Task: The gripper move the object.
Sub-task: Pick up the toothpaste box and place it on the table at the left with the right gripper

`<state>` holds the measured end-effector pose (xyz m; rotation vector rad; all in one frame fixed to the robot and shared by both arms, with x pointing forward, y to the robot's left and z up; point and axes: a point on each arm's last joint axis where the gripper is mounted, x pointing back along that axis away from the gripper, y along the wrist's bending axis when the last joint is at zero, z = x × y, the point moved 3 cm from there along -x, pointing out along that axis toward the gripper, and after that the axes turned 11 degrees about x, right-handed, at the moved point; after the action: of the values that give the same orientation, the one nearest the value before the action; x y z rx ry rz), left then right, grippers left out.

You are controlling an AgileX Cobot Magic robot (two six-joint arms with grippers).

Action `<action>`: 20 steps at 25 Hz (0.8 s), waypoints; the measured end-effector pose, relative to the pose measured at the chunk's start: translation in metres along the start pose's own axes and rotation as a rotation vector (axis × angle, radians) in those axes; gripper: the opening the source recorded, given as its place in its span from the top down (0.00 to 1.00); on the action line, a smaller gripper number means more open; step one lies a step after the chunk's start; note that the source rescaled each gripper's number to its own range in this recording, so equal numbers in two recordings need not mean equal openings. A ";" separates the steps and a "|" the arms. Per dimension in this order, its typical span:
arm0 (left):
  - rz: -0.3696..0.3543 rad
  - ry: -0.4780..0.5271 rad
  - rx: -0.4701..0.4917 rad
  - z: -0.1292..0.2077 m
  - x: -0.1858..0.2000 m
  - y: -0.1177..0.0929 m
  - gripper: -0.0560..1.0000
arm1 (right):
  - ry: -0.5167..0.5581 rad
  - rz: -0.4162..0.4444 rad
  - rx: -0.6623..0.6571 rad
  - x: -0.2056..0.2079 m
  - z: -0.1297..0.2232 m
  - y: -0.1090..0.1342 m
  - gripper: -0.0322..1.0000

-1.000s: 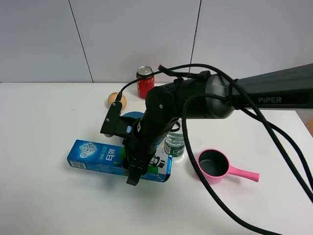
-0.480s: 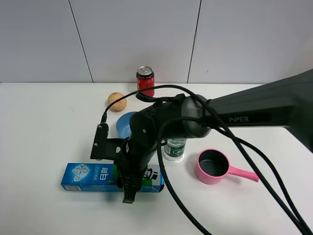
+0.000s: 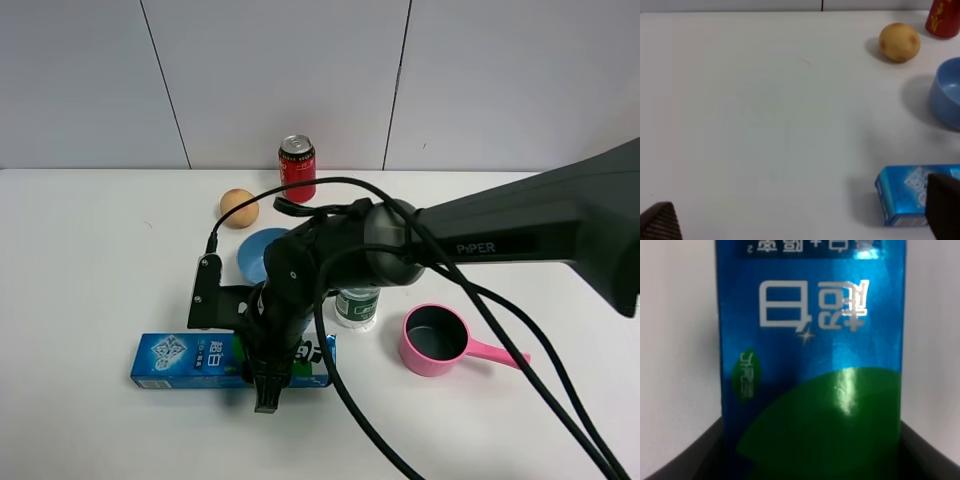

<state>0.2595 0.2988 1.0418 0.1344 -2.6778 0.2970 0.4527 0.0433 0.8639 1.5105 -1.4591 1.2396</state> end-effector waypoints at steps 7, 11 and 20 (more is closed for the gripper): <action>0.000 0.000 0.000 0.000 0.000 0.000 0.00 | -0.011 0.022 -0.010 -0.005 -0.001 -0.003 0.97; 0.000 0.000 0.000 0.000 0.000 0.000 0.00 | -0.011 0.021 -0.013 -0.005 -0.001 -0.003 0.97; 0.000 0.000 0.000 0.000 0.000 0.000 0.00 | -0.020 0.030 -0.054 -0.001 -0.002 -0.004 0.22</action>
<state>0.2595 0.2988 1.0418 0.1344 -2.6778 0.2970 0.4562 0.0464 0.8647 1.4747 -1.5210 1.1963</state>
